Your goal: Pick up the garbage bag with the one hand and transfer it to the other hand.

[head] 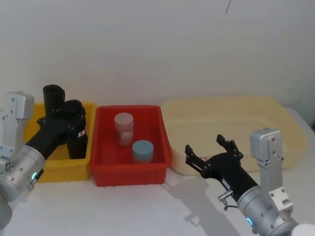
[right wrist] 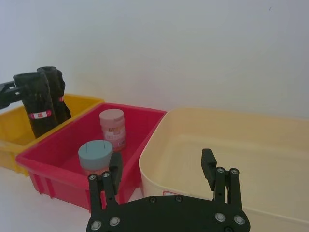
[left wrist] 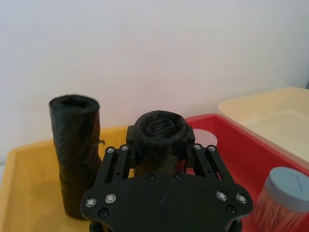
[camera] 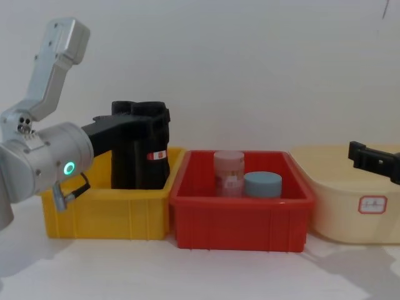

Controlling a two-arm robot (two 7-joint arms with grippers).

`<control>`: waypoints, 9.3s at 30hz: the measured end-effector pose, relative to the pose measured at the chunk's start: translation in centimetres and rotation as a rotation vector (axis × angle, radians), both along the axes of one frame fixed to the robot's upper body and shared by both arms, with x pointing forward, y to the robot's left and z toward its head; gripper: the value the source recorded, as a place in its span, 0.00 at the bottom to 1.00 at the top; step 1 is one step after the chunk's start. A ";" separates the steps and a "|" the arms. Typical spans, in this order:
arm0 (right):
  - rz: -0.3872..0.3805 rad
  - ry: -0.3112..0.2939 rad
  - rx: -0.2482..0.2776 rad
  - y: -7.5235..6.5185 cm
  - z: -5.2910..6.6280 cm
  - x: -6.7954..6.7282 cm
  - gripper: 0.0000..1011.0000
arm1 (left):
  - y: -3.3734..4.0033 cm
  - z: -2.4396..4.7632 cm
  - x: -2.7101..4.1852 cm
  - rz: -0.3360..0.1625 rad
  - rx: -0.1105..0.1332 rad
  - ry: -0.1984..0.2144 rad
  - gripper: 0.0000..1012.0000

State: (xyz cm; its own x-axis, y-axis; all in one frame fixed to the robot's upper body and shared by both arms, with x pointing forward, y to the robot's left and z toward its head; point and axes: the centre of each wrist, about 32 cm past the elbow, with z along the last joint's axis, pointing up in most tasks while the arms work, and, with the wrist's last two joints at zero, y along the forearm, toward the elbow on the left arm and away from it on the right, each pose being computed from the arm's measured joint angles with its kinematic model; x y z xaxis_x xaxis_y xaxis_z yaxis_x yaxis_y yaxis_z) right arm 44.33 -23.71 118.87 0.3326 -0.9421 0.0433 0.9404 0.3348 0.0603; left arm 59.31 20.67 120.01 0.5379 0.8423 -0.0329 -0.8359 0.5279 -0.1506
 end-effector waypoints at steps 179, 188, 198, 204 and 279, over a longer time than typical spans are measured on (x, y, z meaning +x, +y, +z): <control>-0.119 -0.042 -0.041 4.7 3.3 8.6 0.51 | -14.35 9.98 8.24 -0.775 -0.009 -0.118 0.43; -0.116 -0.049 -0.025 4.6 3.6 8.5 0.51 | -14.34 9.98 8.24 -0.775 -0.009 -0.118 0.67; -0.141 -0.047 -0.021 3.9 3.8 9.1 0.51 | -14.34 9.98 8.24 -0.774 -0.009 -0.118 0.96; -0.193 -0.033 -0.038 2.8 3.7 10.5 0.51 | -14.34 9.98 8.24 -0.774 -0.009 -0.118 0.99; -0.116 -0.109 -0.054 -0.2 4.9 9.0 0.99 | -6.30 8.76 -3.01 -0.265 0.027 -0.288 0.99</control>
State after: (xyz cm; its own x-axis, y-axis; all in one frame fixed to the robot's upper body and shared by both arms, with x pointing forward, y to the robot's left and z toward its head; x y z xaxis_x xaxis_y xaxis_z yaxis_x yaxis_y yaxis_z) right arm 53.29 -23.89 123.75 0.2127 -0.9691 0.1245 0.9617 0.2302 0.1486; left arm 56.30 14.37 128.77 0.7211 0.6712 0.1718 -0.5952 0.7271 -0.3421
